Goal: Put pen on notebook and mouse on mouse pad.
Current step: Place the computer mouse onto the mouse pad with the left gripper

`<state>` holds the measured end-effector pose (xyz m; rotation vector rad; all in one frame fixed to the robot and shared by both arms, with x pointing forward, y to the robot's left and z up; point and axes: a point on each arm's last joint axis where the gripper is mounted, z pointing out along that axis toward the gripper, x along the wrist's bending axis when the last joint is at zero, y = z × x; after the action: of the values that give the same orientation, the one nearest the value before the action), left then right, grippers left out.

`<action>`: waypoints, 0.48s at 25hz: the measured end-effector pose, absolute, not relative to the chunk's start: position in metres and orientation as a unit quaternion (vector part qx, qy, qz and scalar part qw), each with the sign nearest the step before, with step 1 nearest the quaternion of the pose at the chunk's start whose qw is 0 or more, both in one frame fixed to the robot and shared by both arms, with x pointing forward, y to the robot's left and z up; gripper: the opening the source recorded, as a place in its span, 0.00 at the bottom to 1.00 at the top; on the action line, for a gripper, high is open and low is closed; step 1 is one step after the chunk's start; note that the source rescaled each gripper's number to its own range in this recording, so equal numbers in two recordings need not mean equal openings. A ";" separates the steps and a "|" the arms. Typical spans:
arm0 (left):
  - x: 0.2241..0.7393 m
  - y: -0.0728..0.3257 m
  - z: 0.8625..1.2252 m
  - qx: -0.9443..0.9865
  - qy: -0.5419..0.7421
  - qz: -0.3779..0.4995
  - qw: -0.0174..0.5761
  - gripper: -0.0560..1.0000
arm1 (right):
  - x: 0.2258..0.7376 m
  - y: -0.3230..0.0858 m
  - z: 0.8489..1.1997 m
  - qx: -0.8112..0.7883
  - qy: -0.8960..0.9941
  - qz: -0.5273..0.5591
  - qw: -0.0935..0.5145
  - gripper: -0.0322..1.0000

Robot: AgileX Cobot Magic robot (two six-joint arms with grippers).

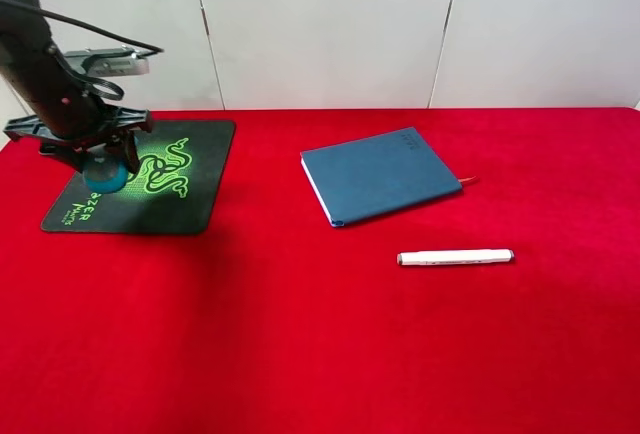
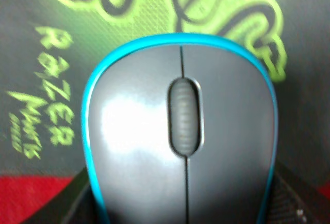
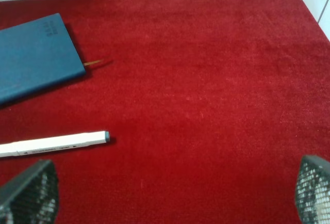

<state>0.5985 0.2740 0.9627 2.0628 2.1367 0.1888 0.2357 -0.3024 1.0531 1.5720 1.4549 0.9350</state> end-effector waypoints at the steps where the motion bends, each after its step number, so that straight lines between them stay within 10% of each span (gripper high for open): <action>1: 0.600 0.276 0.963 0.689 0.717 0.067 0.086 0.06 | 0.236 -0.302 1.053 0.619 0.573 0.368 0.391 1.00; 12: 0.632 0.279 0.930 0.695 0.715 0.052 0.058 0.06 | 0.236 -0.302 1.053 0.619 0.573 0.368 0.391 1.00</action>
<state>0.6323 0.2789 0.9297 2.1069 2.1663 0.1568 0.2357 -0.3024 1.0531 1.5720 1.4549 0.9350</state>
